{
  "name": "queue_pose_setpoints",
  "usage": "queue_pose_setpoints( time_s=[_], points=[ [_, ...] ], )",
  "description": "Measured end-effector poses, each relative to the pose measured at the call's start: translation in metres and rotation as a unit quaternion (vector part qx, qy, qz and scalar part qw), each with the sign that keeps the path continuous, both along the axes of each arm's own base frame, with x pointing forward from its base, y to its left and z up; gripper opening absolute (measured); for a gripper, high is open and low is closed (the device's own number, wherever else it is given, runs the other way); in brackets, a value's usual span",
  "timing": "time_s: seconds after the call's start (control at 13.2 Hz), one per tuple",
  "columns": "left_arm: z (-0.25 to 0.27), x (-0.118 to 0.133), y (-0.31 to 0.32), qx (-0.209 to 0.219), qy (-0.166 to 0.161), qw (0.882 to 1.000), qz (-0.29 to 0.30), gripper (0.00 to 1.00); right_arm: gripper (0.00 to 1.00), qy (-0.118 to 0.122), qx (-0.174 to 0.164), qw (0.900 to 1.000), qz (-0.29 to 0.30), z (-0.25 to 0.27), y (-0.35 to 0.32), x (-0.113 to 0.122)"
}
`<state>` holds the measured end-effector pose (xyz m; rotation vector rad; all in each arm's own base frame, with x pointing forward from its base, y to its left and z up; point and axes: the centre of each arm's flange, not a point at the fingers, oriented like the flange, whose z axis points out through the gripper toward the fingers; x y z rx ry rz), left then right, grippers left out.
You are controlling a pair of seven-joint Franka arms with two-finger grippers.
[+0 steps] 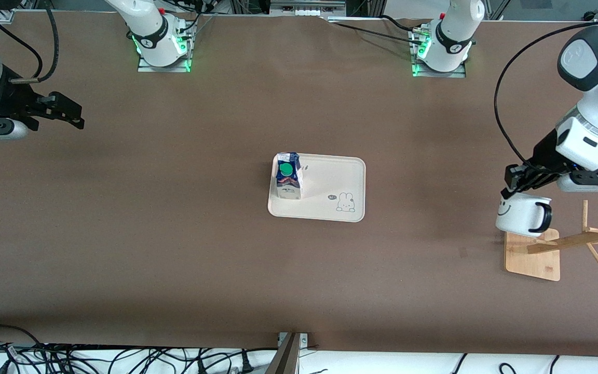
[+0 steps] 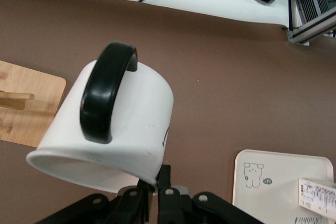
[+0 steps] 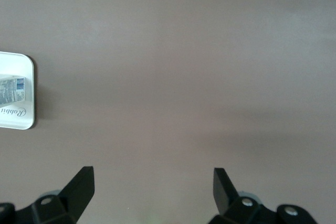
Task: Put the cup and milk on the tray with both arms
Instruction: 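Lift the white mug off the mug tree peg with the left gripper, then carry the white mug with the left gripper over the tray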
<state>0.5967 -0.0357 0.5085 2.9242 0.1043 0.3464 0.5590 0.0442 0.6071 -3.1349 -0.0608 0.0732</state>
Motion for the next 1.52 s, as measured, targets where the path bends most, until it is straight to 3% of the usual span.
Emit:
queue_pose_setpoints(
  time_s=[0.3, 0.61, 0.83, 1.21, 1.52],
  points=[
    [0.006, 0.011, -0.062, 0.049, 0.063, 0.995, -0.057, 0.08, 1.0, 0.0, 0.0, 1.0, -0.004, 0.0, -0.004, 0.001],
    [-0.022, 0.015, -0.165, 0.072, 0.131, 0.989, -0.008, 0.08, 1.0, 0.0, 0.0, 1.0, -0.004, 0.0, -0.004, 0.001],
    [-0.08, 0.016, -0.204, 0.088, 0.215, 0.972, -0.02, 0.08, 1.0, -0.001, 0.0, 1.0, -0.004, 0.0, -0.004, 0.001],
    [-0.161, 0.016, -0.289, 0.092, 0.262, 0.958, -0.071, 0.08, 1.0, -0.001, 0.0, 1.0, -0.004, 0.001, -0.004, 0.001],
    [-0.215, -0.002, -0.341, 0.089, 0.304, 0.948, -0.035, 0.08, 1.0, -0.001, 0.0, 1.0, -0.004, 0.001, -0.004, 0.001]
  ],
)
